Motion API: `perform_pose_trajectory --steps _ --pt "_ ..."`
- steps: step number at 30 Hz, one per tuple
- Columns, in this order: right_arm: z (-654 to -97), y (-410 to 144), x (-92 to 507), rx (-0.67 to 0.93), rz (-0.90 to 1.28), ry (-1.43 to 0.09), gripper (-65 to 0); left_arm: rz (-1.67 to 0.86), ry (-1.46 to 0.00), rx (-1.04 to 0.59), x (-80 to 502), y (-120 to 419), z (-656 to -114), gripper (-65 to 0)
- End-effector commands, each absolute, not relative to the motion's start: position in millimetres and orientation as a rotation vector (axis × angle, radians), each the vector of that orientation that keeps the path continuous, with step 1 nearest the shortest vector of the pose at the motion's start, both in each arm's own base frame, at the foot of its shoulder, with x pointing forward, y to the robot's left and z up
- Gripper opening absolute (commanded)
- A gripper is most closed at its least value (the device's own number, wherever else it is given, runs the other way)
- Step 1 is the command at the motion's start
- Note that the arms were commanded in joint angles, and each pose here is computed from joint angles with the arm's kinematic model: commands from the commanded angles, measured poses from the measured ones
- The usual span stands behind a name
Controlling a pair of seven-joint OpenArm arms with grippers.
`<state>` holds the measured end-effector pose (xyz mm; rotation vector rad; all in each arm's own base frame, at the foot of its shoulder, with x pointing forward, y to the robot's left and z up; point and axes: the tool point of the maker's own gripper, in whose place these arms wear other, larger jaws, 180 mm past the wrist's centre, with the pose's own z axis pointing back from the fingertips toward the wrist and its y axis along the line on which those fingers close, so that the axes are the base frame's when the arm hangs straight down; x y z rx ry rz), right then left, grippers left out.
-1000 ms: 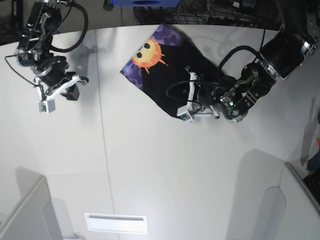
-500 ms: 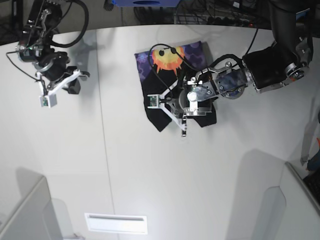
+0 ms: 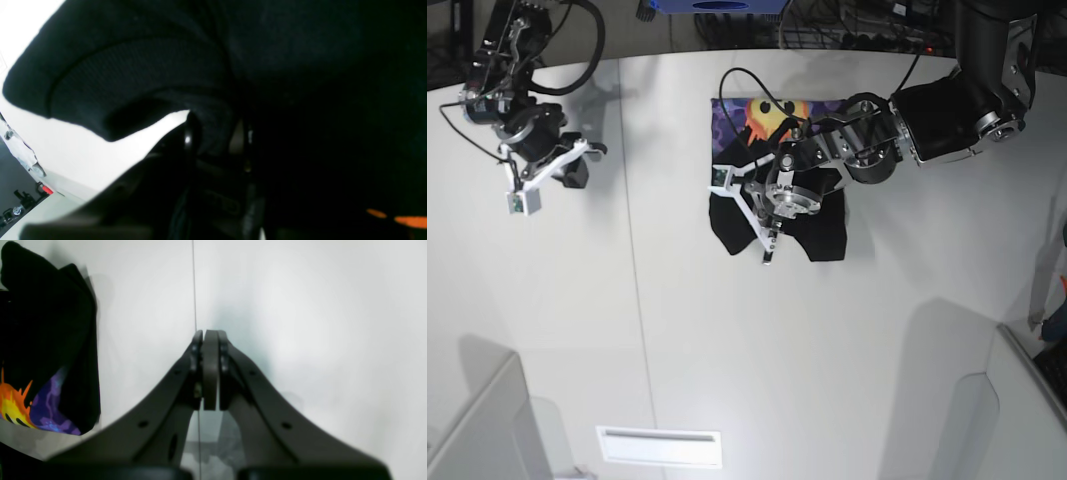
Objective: Fold the T-shirt properly
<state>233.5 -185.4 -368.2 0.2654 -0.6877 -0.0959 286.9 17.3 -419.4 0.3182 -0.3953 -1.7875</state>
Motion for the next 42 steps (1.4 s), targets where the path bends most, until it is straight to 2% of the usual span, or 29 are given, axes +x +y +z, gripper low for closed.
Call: perform_pose_trajectory --steps 1,8,14,20,28,33,37,42 --pt "-357.6 -186.7 240.7 0.267 -0.082 -0.734 -65.0 -1.8 -0.391 0.276 282.8 13.3 -419.8 -65.0" --pt "-357.6 -186.7 240.7 0.267 -0.082 -0.734 -65.0 -1.798 -0.383 0.272 280.7 14.9 -421.6 -65.0" --pt "-358.1 -186.8 240.5 0.267 -0.083 -0.732 -65.0 -1.65 -0.401 0.154 282.8 15.9 -417.2 -65.0" --pt "-357.7 -186.8 241.0 0.267 -0.083 -0.734 -65.0 -1.655 -0.405 0.155 282.1 15.5 -416.2 -65.0" --pt "-358.0 -185.4 241.0 0.27 -0.083 -0.734 -65.0 -1.682 -0.495 0.143 283.3 -2.3 -393.0 -65.0" --pt "-358.0 -185.4 241.0 0.27 -0.083 -0.734 -65.0 -1.661 -0.441 0.211 292.3 10.8 -394.1 -65.0" --pt "-358.3 -185.4 240.5 0.27 -0.084 -0.732 -65.0 -1.654 -0.442 0.228 299.8 13.4 -390.8 -47.9" --pt "-358.5 -184.5 240.4 0.272 -0.083 -0.732 -65.0 -1.655 -0.45 0.23 300.7 12.3 -388.6 -33.9"
